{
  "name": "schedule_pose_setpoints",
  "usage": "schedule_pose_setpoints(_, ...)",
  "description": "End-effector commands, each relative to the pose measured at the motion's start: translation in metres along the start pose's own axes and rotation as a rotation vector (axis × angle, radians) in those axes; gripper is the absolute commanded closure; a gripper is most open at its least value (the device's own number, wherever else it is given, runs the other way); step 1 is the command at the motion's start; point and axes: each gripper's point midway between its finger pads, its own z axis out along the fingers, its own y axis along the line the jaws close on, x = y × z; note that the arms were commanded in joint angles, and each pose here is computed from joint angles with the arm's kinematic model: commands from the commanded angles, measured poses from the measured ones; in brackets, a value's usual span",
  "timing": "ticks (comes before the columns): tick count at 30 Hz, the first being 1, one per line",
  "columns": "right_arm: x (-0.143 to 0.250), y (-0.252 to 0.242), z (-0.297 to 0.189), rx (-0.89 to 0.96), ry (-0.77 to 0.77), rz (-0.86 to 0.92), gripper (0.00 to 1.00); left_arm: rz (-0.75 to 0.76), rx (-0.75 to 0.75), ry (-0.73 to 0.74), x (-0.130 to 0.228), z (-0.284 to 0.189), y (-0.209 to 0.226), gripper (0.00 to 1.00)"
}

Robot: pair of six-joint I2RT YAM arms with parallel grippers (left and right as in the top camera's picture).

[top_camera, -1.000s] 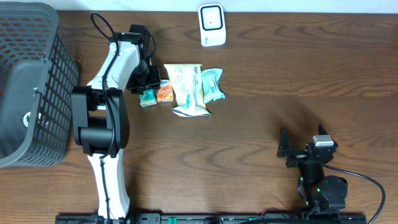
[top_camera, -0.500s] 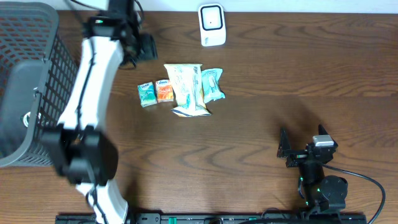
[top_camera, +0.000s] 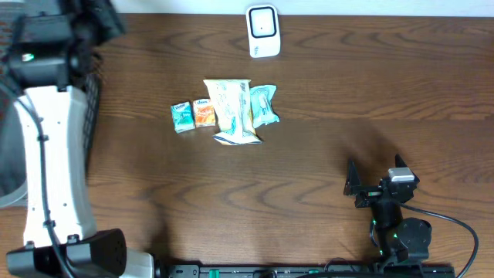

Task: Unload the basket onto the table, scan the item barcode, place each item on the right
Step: 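Move the left gripper back over the grey basket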

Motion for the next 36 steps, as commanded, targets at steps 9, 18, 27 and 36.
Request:
schedule_pose_setpoints(9, 0.001, 0.001, 0.0, -0.003, 0.0, 0.014, 0.01, -0.373, -0.522, -0.067, -0.007, -0.018, 0.183, 0.28)
schedule_pose_setpoints(18, 0.001, 0.001, 0.0, -0.003, 0.0, 0.014, 0.01, -0.482, -0.721, 0.142, 0.063, -0.003, 0.265, 0.21)
schedule_pose_setpoints(27, 0.001, 0.001, 0.0, -0.003, 0.0, 0.014, 0.01, -0.336, -0.768, 0.458, 0.146, 0.049, 0.297, 0.21)
schedule_pose_setpoints(36, 0.001, 0.001, 0.0, -0.003, 0.0, 0.014, 0.01, -0.297, -0.778, 0.619, 0.195, 0.088, 0.31, 0.15)
